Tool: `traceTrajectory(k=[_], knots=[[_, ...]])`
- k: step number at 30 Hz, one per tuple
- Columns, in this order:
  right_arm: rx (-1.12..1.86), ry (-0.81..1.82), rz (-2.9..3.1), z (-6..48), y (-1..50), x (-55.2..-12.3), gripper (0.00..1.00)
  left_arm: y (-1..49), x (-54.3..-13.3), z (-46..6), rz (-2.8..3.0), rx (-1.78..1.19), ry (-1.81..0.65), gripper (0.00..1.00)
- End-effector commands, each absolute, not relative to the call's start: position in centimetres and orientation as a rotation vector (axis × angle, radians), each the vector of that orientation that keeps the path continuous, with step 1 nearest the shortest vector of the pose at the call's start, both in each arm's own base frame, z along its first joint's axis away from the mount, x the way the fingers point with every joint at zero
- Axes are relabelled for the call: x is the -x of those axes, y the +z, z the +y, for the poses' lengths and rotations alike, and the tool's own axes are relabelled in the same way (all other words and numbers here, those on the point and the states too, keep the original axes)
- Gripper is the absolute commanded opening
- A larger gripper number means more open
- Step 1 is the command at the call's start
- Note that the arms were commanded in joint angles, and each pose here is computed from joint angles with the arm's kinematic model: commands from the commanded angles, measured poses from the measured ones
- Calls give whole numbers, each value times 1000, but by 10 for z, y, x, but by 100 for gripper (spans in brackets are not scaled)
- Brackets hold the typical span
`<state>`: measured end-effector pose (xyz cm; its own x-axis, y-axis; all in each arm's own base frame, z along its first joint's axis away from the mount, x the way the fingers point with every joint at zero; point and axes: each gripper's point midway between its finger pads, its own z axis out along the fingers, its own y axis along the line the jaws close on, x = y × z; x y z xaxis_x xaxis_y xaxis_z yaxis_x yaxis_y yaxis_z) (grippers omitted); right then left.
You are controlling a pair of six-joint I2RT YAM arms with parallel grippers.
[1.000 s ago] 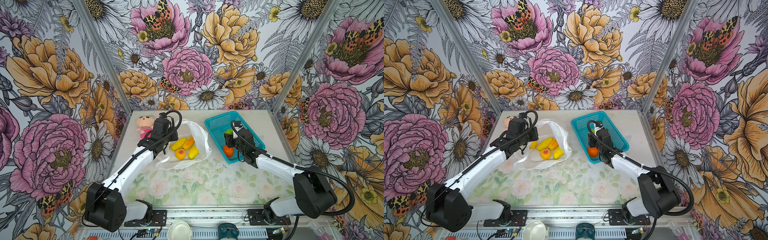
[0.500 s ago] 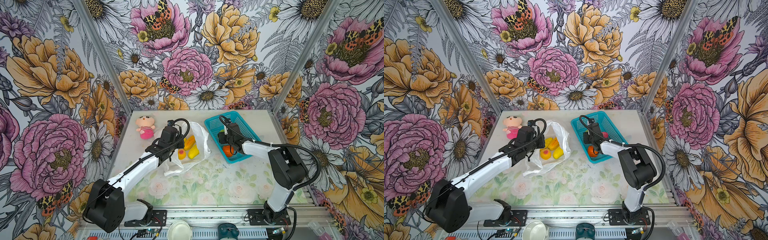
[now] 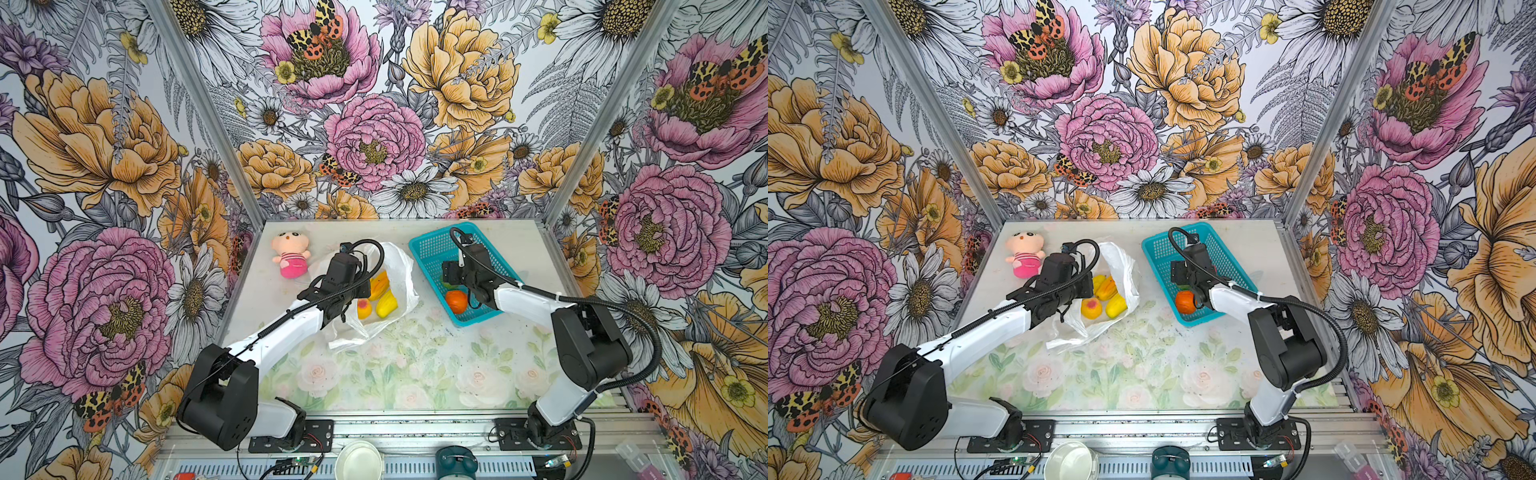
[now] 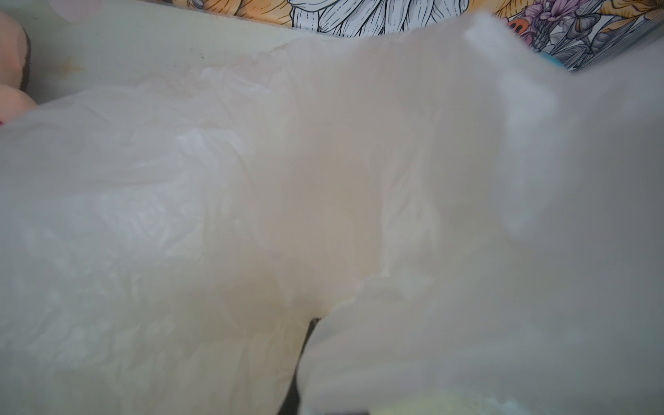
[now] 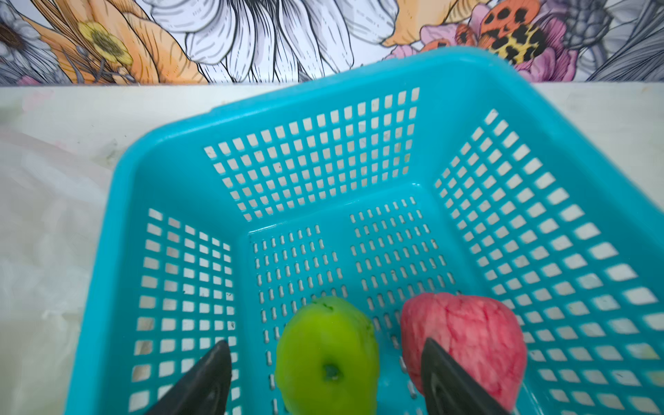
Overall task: Untie the knot of the plastic bag and take out the fruit
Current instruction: Place the fruit in the basket, then pick up the fruit from the plastic bag.
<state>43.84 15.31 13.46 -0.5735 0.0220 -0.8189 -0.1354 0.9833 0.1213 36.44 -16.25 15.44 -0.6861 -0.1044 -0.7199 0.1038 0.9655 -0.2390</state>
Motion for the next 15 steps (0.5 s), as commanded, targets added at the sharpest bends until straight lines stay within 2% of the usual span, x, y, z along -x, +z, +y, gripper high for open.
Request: traceTrajectory(k=[1,6,11,15], knots=[[50,295,2002,155,191,-420,74,171,-368,-164,2252,-18,-332,0],[184,384,1784,183,262,-359,60,173,-368,-164,2250,-19,-333,0],[451,497,1595,240,313,-286,56,174,-368,-164,2249,-21,-334,0],[666,575,1484,288,332,-232,55,173,-368,-163,2252,-18,-324,0]])
